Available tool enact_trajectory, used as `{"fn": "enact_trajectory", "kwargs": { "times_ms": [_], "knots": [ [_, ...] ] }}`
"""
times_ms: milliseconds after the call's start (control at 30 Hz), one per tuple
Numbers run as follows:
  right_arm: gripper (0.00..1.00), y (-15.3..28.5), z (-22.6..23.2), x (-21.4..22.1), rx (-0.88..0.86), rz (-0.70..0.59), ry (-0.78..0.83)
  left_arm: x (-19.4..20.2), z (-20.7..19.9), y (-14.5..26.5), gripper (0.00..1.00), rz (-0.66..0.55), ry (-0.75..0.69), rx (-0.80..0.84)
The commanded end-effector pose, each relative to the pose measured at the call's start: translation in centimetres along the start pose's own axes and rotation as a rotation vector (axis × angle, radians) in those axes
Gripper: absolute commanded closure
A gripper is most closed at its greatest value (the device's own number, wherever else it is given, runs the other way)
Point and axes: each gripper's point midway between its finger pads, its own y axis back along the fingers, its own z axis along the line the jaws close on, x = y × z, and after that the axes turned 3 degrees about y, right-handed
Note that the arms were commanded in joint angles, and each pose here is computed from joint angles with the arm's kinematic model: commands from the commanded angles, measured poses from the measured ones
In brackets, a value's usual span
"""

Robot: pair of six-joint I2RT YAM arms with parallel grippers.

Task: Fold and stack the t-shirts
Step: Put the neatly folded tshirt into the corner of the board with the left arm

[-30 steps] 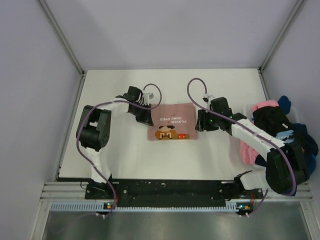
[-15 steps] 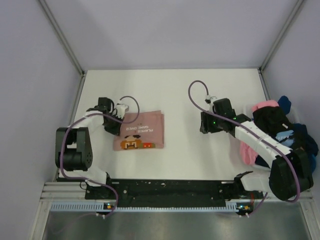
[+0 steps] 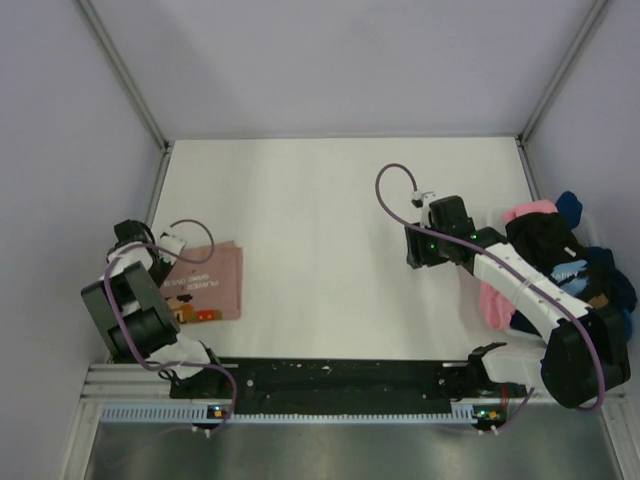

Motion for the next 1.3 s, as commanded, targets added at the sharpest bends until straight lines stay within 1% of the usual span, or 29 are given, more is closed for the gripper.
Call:
{"fn": "enact_trajectory", "kwargs": {
  "times_ms": [0, 167, 200, 233, 333, 400, 433, 533, 600, 667, 733, 833, 867, 900, 933, 967, 1000, 1033, 1067, 1133, 1267],
  "knots": [
    [0.48, 1.5, -0.8, -2.7, 0.039, -0.081, 0.032, 1.6, 5.1, 0.2, 1.00, 0.052, -0.059, -0.150],
    [0.48, 1.6, -0.9, -2.9, 0.043, -0.084, 0.038, 0.7, 7.3, 0.3, 1.00, 0.039, -0.028, -0.197],
    [0.47, 1.7, -0.9, -3.0, 0.043, -0.087, 0.041, 0.4, 7.7, 0.3, 0.94, 0.026, -0.014, -0.206],
    [0.47, 1.8, -0.9, -3.0, 0.043, -0.090, 0.044, -0.1, 8.1, 0.5, 0.83, 0.010, -0.003, -0.223],
    [0.47, 1.8, -0.9, -2.9, 0.043, -0.090, 0.047, -1.3, 10.1, 1.3, 0.62, -0.043, 0.052, -0.310],
    [0.47, 1.8, -0.9, -2.9, 0.043, -0.090, 0.047, -2.2, 11.6, 2.7, 0.58, -0.082, 0.105, -0.369],
    [0.47, 1.8, -0.9, -2.9, 0.043, -0.090, 0.046, -2.6, 11.7, 3.3, 0.57, -0.099, 0.118, -0.362],
    [0.47, 2.0, -0.9, -3.0, 0.041, -0.094, 0.049, -3.4, 10.2, 4.8, 0.54, -0.144, 0.127, -0.309],
    [0.46, 2.2, -0.8, -3.1, 0.041, -0.104, 0.046, -4.1, 8.6, 5.8, 0.53, -0.179, 0.109, -0.287],
    [0.44, 2.4, -1.3, -3.1, 0.069, -0.116, 0.040, -5.4, 5.8, 6.8, 0.50, -0.245, 0.058, -0.233],
    [0.40, 2.3, -1.4, -3.1, 0.073, -0.125, 0.040, -7.2, 2.5, 8.1, 0.45, -0.338, 0.015, -0.177],
    [0.32, 2.2, -1.3, -3.3, 0.065, -0.147, 0.032, -10.0, -3.4, 10.2, 0.42, -0.476, -0.055, -0.053],
    [0.28, 2.4, -1.2, -3.5, 0.064, -0.164, 0.027, -10.8, -5.2, 11.2, 0.41, -0.527, -0.076, -0.014],
    [0.16, 2.4, -1.3, -3.3, 0.067, -0.173, 0.018, -11.4, -6.9, 12.3, 0.39, -0.582, -0.090, 0.030],
    [0.01, 2.7, -1.3, -3.7, 0.070, -0.204, 0.005, -11.7, -8.6, 13.1, 0.35, -0.625, -0.114, 0.077],
    [0.01, 3.2, -1.4, -4.1, 0.077, -0.242, -0.008, -12.0, -10.5, 14.4, 0.32, -0.690, -0.135, 0.138],
    [0.01, 3.4, -1.4, -4.2, 0.079, -0.272, -0.016, -12.1, -12.0, 14.9, 0.24, -0.725, -0.144, 0.197],
    [0.01, 3.9, -1.4, -4.5, 0.077, -0.320, -0.021, -12.0, -13.2, 15.8, 0.04, -0.772, -0.149, 0.246],
    [0.01, 4.2, -1.5, -4.8, 0.079, -0.365, -0.025, -11.9, -14.2, 16.2, 0.01, -0.801, -0.147, 0.284],
    [0.01, 5.2, -1.6, -5.3, 0.084, -0.459, -0.026, -11.8, -15.4, 16.3, 0.01, -0.839, -0.131, 0.322],
    [0.01, 5.3, -2.1, -4.9, 0.105, -0.563, -0.024, -12.2, -16.2, 15.0, 0.01, -0.905, -0.076, 0.278]
  ]
}}
